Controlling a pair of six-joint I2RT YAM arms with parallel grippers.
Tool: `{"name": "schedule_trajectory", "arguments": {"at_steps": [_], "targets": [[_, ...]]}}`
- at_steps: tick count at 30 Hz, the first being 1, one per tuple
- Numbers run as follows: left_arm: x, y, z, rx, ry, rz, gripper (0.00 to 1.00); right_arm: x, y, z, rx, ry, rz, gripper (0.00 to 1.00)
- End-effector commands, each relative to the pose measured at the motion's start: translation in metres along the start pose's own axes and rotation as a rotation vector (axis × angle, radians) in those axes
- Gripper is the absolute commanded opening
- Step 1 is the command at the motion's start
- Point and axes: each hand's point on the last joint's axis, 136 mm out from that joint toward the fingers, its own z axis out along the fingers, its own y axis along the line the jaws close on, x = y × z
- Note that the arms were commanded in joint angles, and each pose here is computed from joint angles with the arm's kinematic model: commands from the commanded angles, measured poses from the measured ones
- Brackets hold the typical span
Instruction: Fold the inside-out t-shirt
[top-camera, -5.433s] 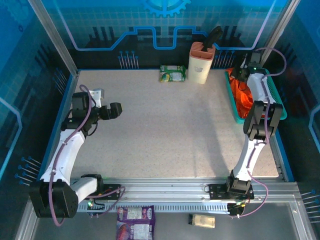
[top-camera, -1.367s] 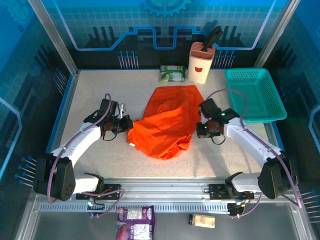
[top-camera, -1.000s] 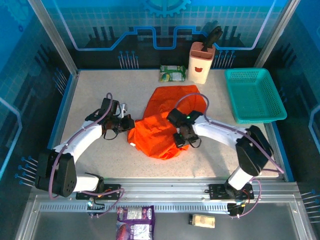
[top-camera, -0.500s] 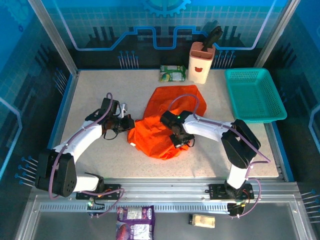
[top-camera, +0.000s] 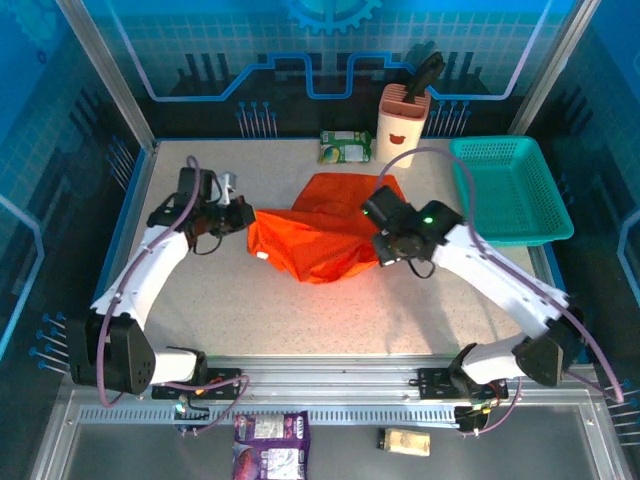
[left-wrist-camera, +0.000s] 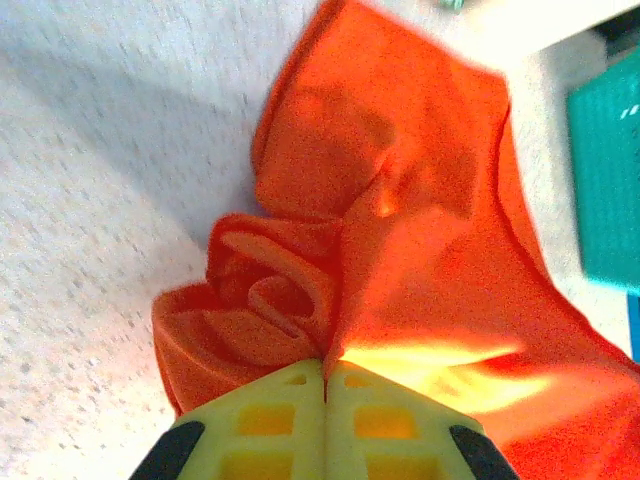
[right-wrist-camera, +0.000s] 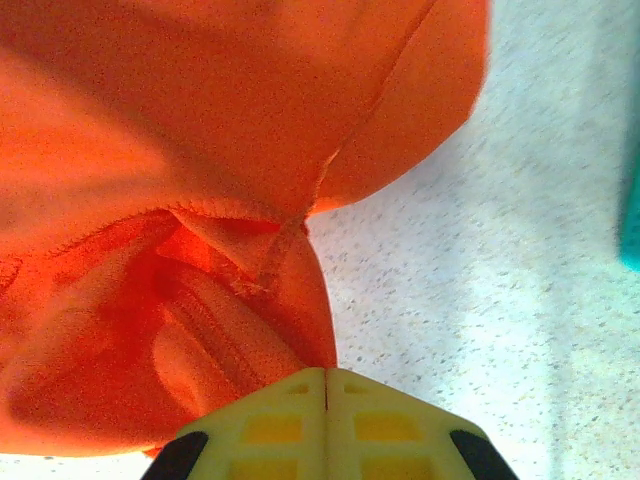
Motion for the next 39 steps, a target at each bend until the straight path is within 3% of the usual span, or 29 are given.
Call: {"name": "schedule_trajectory", "arguments": {"at_steps": [1,10,13,16,20,21,23,27,31,37,39], "targets": [[-0.028,-0.006,-0.041,0.015,-0.082,0.018,0.0,0.006,-0.032,-0.038,0.043,-0.035,0.014,0.0],[-0.067,-0.016,-0.085,0.032,-0.121,0.06,0.0,-0.022,-0.048,-0.129,-0.111,-0.318,0.092,0.0],[-0.075,-0.027,-0.083,0.08,-0.107,0.065,0.0,-0.036,-0.042,-0.138,-0.159,-0.395,0.083,0.0],[-0.078,-0.028,-0.064,0.133,-0.059,0.03,0.0,-0.047,-0.047,-0.119,-0.129,-0.382,0.105,0.0],[-0.064,-0.015,-0.019,0.14,0.05,-0.023,0.0,-0.041,-0.067,-0.048,-0.06,-0.2,0.209,0.0],[-0.057,-0.011,-0.008,0.127,0.079,-0.026,0.03,-0.036,-0.073,-0.029,-0.045,-0.15,0.234,0.0],[-0.044,0.0,0.013,0.08,0.132,-0.039,0.25,-0.027,-0.083,0.008,-0.022,-0.058,0.28,0.0],[-0.021,0.008,0.03,0.003,0.163,-0.027,0.44,-0.012,-0.086,0.058,-0.033,0.063,0.326,0.0],[0.007,-0.008,0.035,-0.025,0.184,0.03,0.55,-0.008,-0.072,0.07,-0.104,0.078,0.339,0.0],[0.076,-0.071,0.066,0.087,0.317,0.122,0.6,-0.002,-0.069,0.071,-0.118,0.082,0.344,0.0],[0.09,-0.072,0.079,0.052,0.343,0.157,0.61,0.001,-0.073,0.072,-0.096,0.094,0.34,0.0]]}}
